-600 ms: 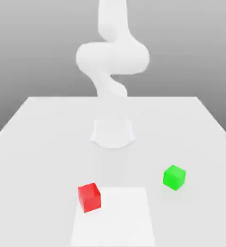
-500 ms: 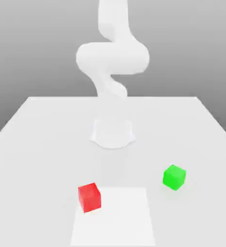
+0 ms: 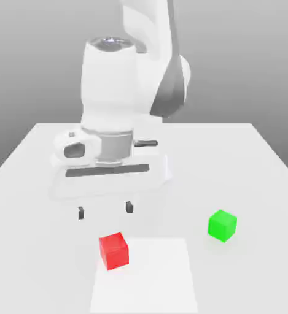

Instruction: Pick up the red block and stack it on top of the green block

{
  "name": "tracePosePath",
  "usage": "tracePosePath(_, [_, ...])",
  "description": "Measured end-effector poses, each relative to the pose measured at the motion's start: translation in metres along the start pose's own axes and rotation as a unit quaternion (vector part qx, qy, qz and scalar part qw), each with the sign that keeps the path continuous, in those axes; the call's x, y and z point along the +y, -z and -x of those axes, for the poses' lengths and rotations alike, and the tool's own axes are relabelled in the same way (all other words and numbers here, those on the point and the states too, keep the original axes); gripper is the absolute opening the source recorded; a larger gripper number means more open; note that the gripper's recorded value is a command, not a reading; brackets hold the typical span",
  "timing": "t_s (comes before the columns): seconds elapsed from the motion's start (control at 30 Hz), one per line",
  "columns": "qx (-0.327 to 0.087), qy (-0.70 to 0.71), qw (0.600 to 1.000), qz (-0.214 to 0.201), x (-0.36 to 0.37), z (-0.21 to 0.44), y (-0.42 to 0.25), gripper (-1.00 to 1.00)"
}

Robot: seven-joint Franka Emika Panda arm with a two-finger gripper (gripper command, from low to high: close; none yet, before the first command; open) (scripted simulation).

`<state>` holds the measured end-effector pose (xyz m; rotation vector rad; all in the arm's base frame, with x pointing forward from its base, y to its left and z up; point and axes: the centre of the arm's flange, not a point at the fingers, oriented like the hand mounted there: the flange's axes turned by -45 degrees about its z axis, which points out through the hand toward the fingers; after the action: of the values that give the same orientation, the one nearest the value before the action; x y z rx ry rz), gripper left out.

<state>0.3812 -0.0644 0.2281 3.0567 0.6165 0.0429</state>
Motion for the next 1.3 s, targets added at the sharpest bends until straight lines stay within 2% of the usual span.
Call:
tracePosePath(0.27, [-0.01, 0.009, 1.0, -0.014, -0.006, 0.011, -0.073, 0.0])
tracePosePath(0.3, [-0.011, 0.009, 1.0, -0.014, -0.006, 0.012, -0.081, -1.0])
tracePosePath(0.53, [-0.011, 0.009, 1.0, -0.014, -0.006, 0.012, -0.081, -1.0])
tracePosePath(0.83, [-0.011, 0.003, 1.0, -0.015, -0.009, 0.01, -0.018, -1.0])
tracePosePath(1.03, [-0.011, 0.06, 0.998, -0.016, -0.106, -0.02, 0.001, -1.0])
tracePosePath(1.3, [-0.01, 0.118, 0.993, -0.016, -0.227, -0.015, 0.02, -1.0])
